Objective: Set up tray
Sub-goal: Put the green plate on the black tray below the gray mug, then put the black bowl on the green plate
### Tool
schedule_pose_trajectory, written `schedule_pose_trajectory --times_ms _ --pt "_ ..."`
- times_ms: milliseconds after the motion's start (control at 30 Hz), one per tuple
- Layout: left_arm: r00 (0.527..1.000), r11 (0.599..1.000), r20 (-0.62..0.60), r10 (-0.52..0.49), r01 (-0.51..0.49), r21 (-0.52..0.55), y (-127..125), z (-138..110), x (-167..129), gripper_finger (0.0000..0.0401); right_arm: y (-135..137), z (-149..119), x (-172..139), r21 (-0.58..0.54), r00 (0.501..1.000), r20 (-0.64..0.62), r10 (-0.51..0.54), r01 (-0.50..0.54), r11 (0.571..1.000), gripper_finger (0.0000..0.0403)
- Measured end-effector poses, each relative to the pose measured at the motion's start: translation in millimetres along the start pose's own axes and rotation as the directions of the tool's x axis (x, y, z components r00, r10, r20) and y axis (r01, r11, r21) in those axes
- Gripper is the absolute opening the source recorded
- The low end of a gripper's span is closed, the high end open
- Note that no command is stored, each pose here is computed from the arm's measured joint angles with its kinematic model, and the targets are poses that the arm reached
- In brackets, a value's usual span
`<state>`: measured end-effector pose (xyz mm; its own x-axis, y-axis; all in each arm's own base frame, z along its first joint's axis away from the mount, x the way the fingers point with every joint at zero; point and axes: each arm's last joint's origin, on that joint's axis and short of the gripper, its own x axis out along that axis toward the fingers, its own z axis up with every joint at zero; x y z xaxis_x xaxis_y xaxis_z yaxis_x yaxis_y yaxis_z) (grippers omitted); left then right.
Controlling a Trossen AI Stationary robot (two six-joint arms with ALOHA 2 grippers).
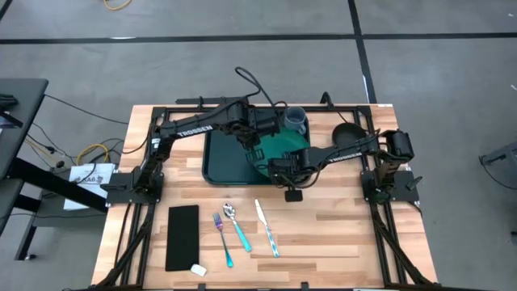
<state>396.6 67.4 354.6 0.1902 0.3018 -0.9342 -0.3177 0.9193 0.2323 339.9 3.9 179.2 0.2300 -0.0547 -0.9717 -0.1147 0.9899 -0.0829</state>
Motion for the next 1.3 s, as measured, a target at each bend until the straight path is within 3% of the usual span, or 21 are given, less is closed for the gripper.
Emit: schedule_pose_trajectory --times_ms 600,767,933,1100,1200,1300 --pt "1.000 1.000 0.001 0.004 -0.004 0.018 0 0 0 0.0030 -5 3 0 0.105 0.999 0.040 -0.015 0.011 0.994 0.0086" --pt "1.000 0.999 0.003 0.028 -0.028 0.033 2 0 0 0.0030 5 5 -21 0.093 0.999 0.033 0.032 -0.035 0.995 0.0091" --pt "1.000 0.999 0.000 0.030 -0.030 0.029 4 0 1 0.0030 23 -15 -59 0.125 0.998 0.031 0.050 -0.054 0.991 0.0090" --pt "0.999 0.998 0.002 0.032 -0.032 0.044 4 0 1 0.0030 36 -54 -85 0.212 0.990 0.137 0.042 -0.071 0.975 0.0090" --pt "1.000 0.999 0.001 0.031 -0.031 0.045 4 0 1 0.0030 33 -83 -91 0.342 0.985 0.172 -0.001 -0.059 0.938 0.0090" --pt "0.999 0.999 0.001 0.032 -0.032 0.044 5 0 1 0.0030 23 -105 -101 0.483 0.978 0.194 -0.083 -0.022 0.875 0.0090"
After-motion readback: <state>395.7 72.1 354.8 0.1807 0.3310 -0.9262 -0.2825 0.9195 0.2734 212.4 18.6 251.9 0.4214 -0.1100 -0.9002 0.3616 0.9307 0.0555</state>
